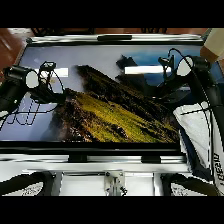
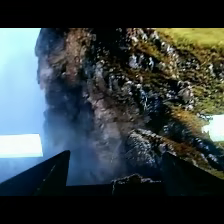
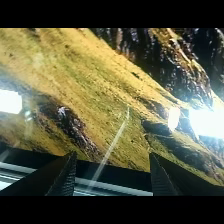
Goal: Fold the shirts.
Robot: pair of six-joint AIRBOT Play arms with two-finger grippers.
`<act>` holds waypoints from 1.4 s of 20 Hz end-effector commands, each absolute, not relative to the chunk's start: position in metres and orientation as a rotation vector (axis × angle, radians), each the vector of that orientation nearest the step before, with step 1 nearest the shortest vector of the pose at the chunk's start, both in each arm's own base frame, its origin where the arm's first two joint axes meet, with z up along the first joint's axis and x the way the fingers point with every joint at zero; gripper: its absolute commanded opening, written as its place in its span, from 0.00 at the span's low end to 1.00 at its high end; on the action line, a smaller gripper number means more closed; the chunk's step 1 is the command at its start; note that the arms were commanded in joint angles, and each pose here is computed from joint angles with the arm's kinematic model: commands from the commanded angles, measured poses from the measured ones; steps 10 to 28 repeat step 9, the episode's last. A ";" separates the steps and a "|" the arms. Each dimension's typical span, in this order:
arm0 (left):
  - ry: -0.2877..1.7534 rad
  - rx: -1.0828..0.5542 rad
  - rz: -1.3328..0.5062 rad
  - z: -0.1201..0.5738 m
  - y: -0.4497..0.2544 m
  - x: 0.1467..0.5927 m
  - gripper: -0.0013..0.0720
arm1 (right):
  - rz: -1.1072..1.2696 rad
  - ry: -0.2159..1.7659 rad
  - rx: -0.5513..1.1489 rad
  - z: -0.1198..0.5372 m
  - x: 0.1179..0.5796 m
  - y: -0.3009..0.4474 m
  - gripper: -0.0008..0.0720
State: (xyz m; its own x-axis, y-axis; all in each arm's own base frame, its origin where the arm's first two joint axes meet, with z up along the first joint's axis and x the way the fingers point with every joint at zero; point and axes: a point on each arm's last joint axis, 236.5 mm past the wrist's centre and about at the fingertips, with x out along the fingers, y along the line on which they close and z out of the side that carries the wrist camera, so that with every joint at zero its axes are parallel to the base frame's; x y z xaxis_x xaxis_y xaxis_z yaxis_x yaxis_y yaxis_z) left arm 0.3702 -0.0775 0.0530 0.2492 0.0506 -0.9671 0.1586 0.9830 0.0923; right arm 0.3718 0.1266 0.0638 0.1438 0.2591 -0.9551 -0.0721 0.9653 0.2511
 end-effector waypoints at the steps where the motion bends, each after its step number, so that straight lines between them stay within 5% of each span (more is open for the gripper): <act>1: 1.258 0.175 -0.087 0.055 -0.082 0.383 0.98 | 0.232 1.399 0.176 0.063 0.375 0.130 0.77; 28: 1.238 0.172 -0.090 0.056 -0.084 0.388 0.98 | 0.232 1.399 0.176 0.063 0.375 0.130 0.77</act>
